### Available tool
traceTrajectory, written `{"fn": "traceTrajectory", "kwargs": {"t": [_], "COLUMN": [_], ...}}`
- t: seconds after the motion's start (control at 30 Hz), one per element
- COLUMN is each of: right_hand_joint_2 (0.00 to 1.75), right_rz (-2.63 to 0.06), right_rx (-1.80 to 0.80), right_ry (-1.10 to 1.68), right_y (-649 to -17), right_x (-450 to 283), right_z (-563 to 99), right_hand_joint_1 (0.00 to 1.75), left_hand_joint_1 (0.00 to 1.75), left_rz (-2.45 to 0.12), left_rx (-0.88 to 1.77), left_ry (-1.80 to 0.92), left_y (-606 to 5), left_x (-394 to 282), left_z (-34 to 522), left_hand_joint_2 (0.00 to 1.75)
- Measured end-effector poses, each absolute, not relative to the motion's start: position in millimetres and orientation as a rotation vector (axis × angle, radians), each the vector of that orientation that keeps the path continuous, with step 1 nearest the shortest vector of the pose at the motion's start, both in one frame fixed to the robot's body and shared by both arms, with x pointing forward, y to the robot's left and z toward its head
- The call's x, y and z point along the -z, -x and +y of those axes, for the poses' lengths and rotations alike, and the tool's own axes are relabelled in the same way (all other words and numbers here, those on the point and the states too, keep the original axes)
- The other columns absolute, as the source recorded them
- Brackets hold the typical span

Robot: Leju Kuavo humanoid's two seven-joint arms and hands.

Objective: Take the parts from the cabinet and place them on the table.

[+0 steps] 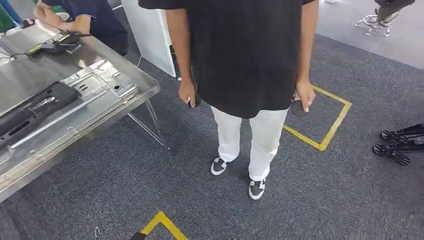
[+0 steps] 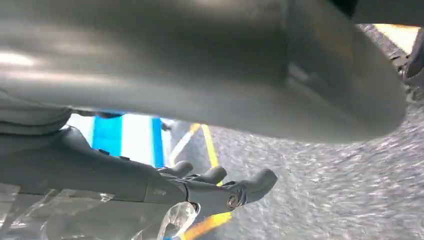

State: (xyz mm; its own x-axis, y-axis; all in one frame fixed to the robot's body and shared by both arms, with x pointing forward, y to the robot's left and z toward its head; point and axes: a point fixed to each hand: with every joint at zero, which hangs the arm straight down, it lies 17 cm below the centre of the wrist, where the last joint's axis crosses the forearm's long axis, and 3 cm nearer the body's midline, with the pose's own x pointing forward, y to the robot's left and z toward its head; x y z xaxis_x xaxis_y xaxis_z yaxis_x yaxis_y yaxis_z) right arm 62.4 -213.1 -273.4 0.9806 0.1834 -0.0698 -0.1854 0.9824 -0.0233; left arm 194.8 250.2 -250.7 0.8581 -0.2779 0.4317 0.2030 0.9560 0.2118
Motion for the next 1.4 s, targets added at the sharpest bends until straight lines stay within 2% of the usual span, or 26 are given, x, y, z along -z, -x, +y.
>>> {"fn": "traceTrajectory", "kwargs": {"t": [0.57,1.03,1.4], "right_hand_joint_2": [0.0,0.0,0.0], "right_rz": [0.059,0.044,0.041], "right_rx": [-0.172,-0.22,-0.203], "right_ry": [0.033,0.092,0.113], "right_y": [-62,-66,-63], "right_x": [274,277,278], "right_z": [-218,-251,-257], "right_hand_joint_1": [0.0,0.0,0.0], "left_hand_joint_1": [0.0,0.0,0.0], "left_rz": [-0.482,-0.442,-0.425], "left_rx": [0.267,0.08,0.081], "left_ry": [-0.169,-0.12,-0.113], "left_y": [-197,-177,-174], "left_x": [250,256,258], "left_z": [249,255,257], "left_hand_joint_2": [0.0,0.0,0.0]}}
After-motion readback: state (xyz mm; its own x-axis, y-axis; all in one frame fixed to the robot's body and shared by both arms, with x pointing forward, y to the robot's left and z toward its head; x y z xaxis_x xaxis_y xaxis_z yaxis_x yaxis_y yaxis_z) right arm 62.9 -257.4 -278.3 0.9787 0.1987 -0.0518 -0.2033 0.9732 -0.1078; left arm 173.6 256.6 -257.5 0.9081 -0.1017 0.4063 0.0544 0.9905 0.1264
